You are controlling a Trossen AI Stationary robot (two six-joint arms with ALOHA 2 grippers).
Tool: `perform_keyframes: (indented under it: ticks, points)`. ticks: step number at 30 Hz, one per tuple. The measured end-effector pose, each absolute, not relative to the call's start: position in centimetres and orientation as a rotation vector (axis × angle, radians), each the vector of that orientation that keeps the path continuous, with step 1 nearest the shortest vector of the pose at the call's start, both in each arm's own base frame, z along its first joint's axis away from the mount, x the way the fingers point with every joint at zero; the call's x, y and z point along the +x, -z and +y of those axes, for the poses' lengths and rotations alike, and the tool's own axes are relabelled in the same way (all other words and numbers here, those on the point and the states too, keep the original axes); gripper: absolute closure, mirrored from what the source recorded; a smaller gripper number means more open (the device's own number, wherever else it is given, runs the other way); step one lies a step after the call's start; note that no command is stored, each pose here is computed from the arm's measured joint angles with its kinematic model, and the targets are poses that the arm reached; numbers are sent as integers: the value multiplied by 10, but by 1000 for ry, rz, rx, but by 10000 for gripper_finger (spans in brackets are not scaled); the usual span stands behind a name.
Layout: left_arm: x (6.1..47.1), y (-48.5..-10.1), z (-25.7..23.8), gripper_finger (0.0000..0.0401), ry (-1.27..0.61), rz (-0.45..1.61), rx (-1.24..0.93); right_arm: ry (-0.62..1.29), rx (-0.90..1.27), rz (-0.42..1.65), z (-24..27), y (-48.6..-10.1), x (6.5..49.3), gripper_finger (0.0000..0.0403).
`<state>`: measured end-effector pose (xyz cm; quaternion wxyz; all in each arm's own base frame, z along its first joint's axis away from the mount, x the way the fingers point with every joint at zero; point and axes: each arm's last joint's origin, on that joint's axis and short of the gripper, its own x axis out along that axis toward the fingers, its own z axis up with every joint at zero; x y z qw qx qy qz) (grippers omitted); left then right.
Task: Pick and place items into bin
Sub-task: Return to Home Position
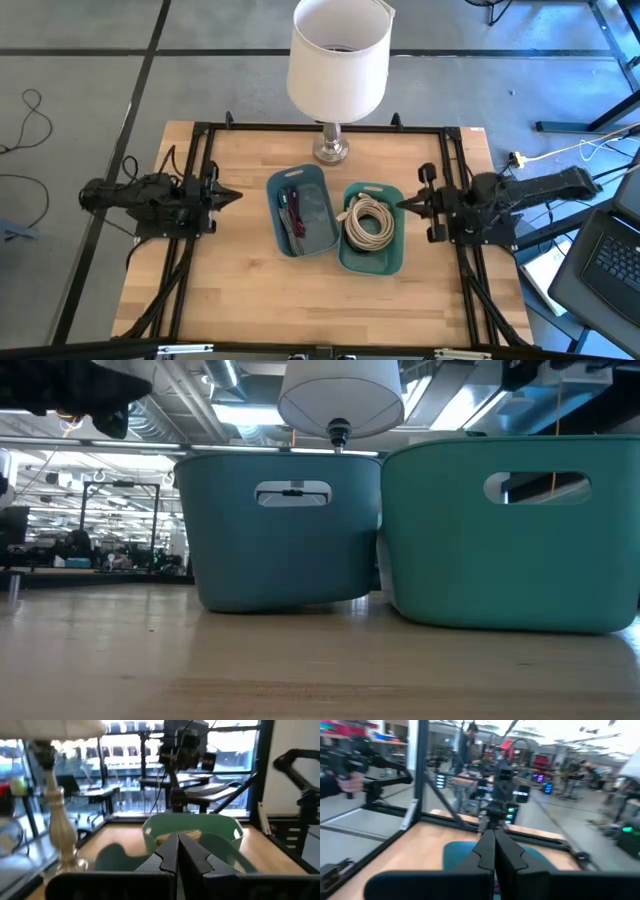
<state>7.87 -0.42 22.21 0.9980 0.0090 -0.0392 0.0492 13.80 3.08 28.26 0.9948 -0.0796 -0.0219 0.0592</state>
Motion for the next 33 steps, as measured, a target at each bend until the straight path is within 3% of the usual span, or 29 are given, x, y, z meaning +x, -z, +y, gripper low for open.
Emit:
perform_keyframes:
  ticks: [7,16,22,33]
  points:
    - [82,-204,6,400,-144,112,-93,-267,-24,88,17,-258,148,403]
    - [93,-169,12,400,-194,151,-121,-243,74,71,15,-213,136,403]
    - [97,-177,14,400,-160,51,-90,-160,76,45,12,-197,130,403]
    - [96,-173,16,400,-192,94,-86,-64,-5,79,9,-175,127,403]
